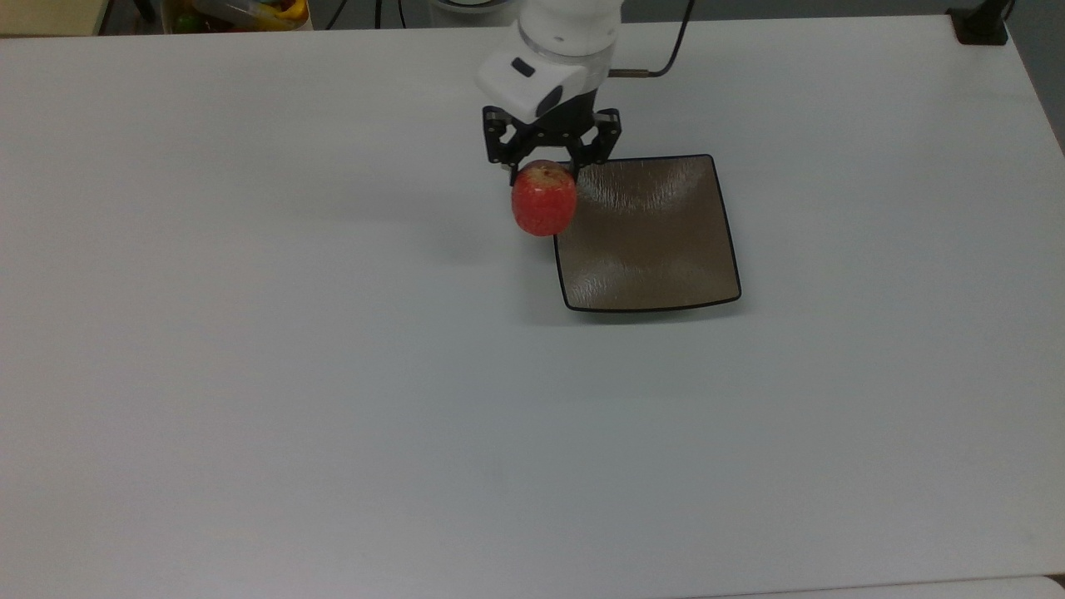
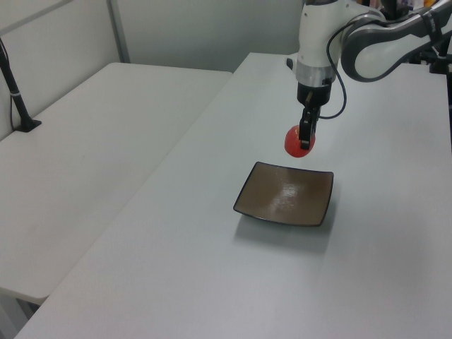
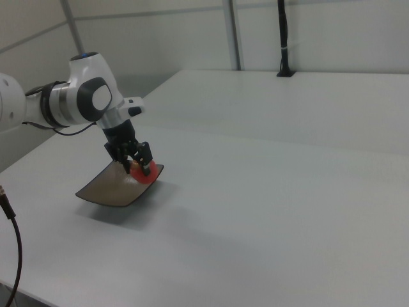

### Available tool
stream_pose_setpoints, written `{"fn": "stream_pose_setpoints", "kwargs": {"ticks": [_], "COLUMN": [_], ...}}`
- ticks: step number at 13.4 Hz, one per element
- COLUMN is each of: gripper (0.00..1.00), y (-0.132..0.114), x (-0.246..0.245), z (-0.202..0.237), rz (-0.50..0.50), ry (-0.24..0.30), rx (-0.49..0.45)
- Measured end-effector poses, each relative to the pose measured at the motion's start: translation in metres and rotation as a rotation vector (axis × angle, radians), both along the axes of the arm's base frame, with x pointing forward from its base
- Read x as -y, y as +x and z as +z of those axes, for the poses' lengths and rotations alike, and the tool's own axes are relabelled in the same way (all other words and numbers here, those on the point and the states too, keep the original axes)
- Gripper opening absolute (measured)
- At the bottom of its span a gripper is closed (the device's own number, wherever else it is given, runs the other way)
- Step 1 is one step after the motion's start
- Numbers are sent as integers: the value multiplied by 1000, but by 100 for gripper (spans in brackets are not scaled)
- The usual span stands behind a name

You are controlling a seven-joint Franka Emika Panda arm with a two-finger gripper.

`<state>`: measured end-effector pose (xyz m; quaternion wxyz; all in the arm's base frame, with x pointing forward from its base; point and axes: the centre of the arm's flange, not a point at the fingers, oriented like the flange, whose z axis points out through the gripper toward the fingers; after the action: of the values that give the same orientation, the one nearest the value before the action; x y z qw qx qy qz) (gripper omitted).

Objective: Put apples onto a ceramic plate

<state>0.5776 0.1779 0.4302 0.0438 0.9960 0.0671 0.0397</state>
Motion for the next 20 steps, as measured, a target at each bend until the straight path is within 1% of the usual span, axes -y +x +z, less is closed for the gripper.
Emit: {"fn": "stream_pose_setpoints", "kwargs": {"ticks": [4, 5, 6, 7, 8, 9, 10, 16, 18, 20], "gripper": [65, 67, 70, 70, 76, 85, 99, 100, 100, 100], "y": [-8, -8, -7, -6, -5, -3, -2, 2, 9, 9], "x": [-50, -59, -67, -72, -74, -75, -75, -70, -54, -28], "z": [-22, -29, -36, -42, -45, -47, -47, -43, -29, -5], "rz": [25, 25, 26, 26, 24, 22, 21, 10, -18, -46], "ry": [12, 13, 11, 7, 5, 6, 7, 10, 11, -12], "rx": [-31, -39, -45, -49, -52, -53, -51, -43, -29, -41]}}
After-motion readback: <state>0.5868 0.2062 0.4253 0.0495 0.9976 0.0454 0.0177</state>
